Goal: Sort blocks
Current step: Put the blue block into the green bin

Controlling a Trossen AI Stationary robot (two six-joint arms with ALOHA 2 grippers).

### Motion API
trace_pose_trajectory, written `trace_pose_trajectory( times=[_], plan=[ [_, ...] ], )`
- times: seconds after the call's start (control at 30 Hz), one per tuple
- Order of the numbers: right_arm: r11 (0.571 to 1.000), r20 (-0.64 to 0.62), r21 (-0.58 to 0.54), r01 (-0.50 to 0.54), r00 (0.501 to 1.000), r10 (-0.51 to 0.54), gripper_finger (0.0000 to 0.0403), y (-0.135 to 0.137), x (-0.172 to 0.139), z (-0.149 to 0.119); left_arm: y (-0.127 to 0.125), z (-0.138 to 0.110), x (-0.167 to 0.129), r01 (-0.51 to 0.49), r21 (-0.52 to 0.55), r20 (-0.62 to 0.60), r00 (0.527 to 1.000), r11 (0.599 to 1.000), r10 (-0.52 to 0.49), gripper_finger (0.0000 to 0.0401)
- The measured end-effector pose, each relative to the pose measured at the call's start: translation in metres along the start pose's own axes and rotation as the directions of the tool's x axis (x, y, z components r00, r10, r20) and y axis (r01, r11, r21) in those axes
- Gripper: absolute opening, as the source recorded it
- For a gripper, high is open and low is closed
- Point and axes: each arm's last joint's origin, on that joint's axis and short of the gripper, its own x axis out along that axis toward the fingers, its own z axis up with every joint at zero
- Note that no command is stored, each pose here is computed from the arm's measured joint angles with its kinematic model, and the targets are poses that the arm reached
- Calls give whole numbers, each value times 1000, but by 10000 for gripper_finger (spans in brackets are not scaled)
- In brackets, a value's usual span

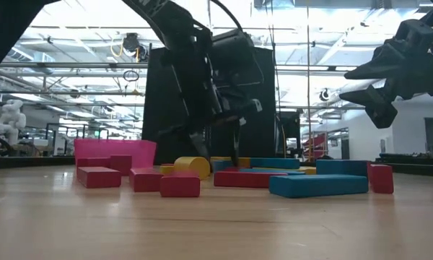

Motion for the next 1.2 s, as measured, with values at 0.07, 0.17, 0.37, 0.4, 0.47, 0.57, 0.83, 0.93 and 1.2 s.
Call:
trace_pose_trajectory(
  times=[0.07, 0.17, 0.37, 0.4, 0.47, 0.57, 0.83, 0.93, 1.2],
  plan=[
    [1000, 0, -2, 0, 1000, 0, 199, 0, 0, 0, 0, 2, 0, -3, 6, 16, 1000, 1000, 3, 199],
    [1000, 0, -2, 0, 1000, 0, 199, 0, 0, 0, 0, 7, 1, 10, 7, 42, 999, 1000, -11, 149],
    [1000, -1, -5, 1, 1000, -1, 199, 0, 0, 0, 1, 10, 1, 6, 55, 62, 998, 998, -10, 59],
    [1000, -1, -2, 1, 1000, -1, 199, 0, 0, 0, 1, 10, 1, 7, 55, 63, 998, 998, -10, 54],
    [1000, -1, -1, 1, 1000, -1, 199, 0, 0, 0, 0, 9, -3, 9, 59, 61, 998, 998, -13, 54],
    [1000, -1, -1, 1, 1000, -1, 199, 0, 0, 0, -2, 7, -12, 20, 68, 68, 997, 997, -25, 54],
    [1000, -6, -4, 6, 1000, -6, 199, 0, 1, -1, -1, 3, -58, -21, 115, 132, 991, 993, 5, 54],
    [1000, -5, -7, 10, 1000, -10, 199, -1, 1, -1, -5, -4, -86, 21, 202, 134, 990, 979, -49, 54],
    [1000, -18, -9, 20, 1000, -20, 199, -1, 2, -2, 10, -65, -183, 46, 413, 42, 997, 910, -69, 54]
  ],
)
